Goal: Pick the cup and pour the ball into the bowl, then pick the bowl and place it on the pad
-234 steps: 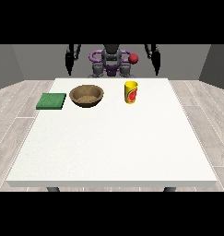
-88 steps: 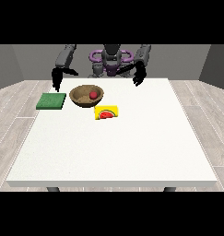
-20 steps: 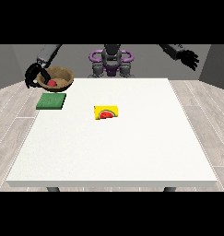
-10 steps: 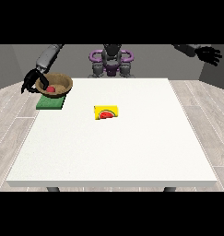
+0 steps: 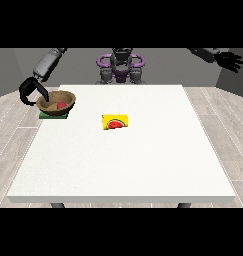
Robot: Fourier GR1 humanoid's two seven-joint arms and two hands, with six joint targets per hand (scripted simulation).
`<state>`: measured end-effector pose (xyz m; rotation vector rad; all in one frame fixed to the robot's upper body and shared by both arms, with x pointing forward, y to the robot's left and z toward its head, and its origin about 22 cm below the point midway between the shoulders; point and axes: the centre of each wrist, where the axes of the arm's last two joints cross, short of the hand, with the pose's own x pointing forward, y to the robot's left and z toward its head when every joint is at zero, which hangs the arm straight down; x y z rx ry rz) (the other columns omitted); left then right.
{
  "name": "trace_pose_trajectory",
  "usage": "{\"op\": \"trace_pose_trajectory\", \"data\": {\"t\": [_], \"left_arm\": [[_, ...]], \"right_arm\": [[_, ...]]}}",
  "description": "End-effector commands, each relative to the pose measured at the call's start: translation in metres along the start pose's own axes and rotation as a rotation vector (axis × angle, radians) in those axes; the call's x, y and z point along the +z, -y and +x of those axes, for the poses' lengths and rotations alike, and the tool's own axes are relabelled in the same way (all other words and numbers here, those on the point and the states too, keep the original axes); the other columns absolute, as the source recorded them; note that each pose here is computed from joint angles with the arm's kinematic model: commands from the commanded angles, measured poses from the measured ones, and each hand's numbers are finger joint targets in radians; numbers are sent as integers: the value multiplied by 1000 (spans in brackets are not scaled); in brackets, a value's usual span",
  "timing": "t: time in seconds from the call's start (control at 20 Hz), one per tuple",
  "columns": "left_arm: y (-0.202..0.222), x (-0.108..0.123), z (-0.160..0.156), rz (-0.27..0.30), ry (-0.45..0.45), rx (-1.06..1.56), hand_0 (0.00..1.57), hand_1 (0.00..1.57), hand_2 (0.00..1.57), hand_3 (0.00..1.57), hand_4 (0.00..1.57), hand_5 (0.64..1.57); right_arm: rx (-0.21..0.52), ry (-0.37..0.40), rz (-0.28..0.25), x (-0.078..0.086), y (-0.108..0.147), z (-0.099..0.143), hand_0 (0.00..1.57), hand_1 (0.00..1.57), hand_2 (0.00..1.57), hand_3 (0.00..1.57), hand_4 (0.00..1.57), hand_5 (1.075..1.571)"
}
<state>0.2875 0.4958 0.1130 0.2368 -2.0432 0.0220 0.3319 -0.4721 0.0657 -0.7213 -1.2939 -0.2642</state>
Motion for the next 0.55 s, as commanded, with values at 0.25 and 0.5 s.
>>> {"op": "trace_pose_trajectory", "data": {"t": [0.25,0.5], "left_arm": [[89,-11,-15,-139,-113,53,0,0,0,0,902,1559],[88,15,-48,-92,-366,14,0,0,0,0,902,1559]], "right_arm": [[73,-101,53,-6,-5,9,0,0,0,0,0,1359],[34,-42,283,2,-62,46,0,0,0,0,476,1434]]}}
